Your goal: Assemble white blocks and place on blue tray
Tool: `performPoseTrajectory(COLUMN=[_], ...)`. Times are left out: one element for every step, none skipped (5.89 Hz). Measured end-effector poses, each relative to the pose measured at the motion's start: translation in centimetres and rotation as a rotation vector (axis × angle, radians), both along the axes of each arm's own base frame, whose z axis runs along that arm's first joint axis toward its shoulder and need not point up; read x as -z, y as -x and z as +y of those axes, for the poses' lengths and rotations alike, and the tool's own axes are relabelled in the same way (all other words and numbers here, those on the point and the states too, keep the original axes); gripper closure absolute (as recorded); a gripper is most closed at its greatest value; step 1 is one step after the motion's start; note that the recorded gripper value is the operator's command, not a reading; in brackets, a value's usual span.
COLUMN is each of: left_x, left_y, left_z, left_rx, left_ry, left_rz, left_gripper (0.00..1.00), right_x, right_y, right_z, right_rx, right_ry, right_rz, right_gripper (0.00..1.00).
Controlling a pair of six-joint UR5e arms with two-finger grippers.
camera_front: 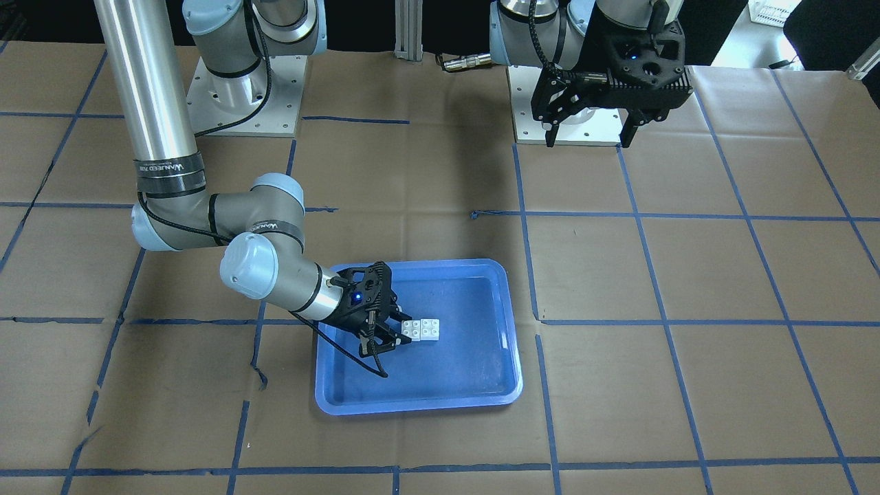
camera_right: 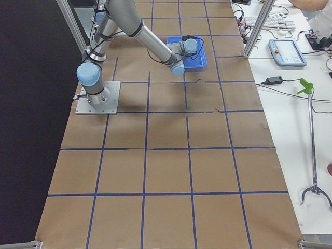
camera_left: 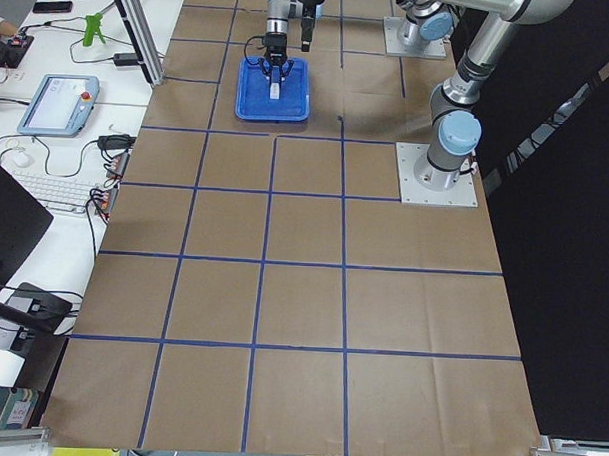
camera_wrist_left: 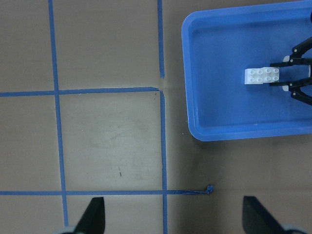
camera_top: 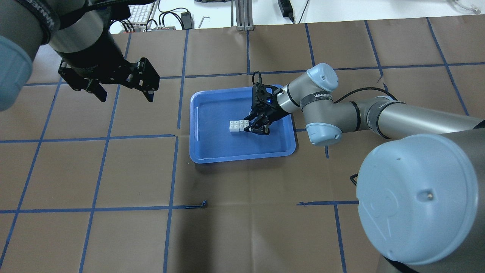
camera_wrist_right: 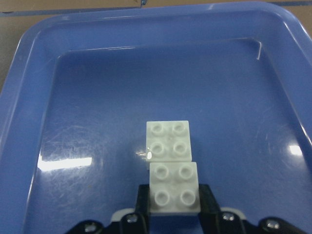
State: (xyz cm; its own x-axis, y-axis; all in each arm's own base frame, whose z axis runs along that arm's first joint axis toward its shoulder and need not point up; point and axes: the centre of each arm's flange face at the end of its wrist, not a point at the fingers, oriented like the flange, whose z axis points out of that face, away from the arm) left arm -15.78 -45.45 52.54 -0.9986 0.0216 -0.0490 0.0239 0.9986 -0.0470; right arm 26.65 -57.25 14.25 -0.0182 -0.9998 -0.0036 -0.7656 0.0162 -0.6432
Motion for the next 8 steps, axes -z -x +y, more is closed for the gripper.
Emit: performPoseTrajectory(left_x=[-0.01, 0.0, 0.0, 0.0, 0.0, 0.01, 0.01, 0.01], left_y=[0.0, 0.0, 0.0, 0.0, 0.0, 0.0, 0.0, 0.0], left_z=[0.0, 0.0, 0.01, 0.01, 0.01, 0.01, 0.02, 0.02], left_rx=[0.0, 0.0, 0.0, 0.0, 0.0, 0.0, 0.0, 0.0], left_ry=[0.0, 0.0, 0.0, -0.001, -0.001, -0.001, -0.001, -0.001], left_rz=[0.0, 0.0, 0.0, 0.0, 0.0, 0.0, 0.0, 0.0], left_gripper=[0.0, 0.0, 0.0, 0.0, 0.0, 0.0, 0.0, 0.0], right_x=[-0.04, -0.07, -0.05, -0.04, -0.01, -0.01, -0.05, -0.14], right_y=[0.0, -0.02, -0.03, -0.02, 0.0, 0.01, 0.01, 0.03], right_z=[-0.03, -0.03, -0.02, -0.01, -0.02, -0.02, -0.03, -0.05], right_rx=[0.0, 0.0, 0.0, 0.0, 0.001, 0.002, 0.002, 0.002], right_ry=[0.001, 0.001, 0.0, -0.002, -0.003, -0.005, -0.005, -0.003], right_rz=[0.0, 0.0, 0.001, 0.001, 0.002, 0.002, 0.002, 0.005], right_gripper=[0.58, 0.53, 0.41, 0.35, 0.15, 0.0, 0.0, 0.0])
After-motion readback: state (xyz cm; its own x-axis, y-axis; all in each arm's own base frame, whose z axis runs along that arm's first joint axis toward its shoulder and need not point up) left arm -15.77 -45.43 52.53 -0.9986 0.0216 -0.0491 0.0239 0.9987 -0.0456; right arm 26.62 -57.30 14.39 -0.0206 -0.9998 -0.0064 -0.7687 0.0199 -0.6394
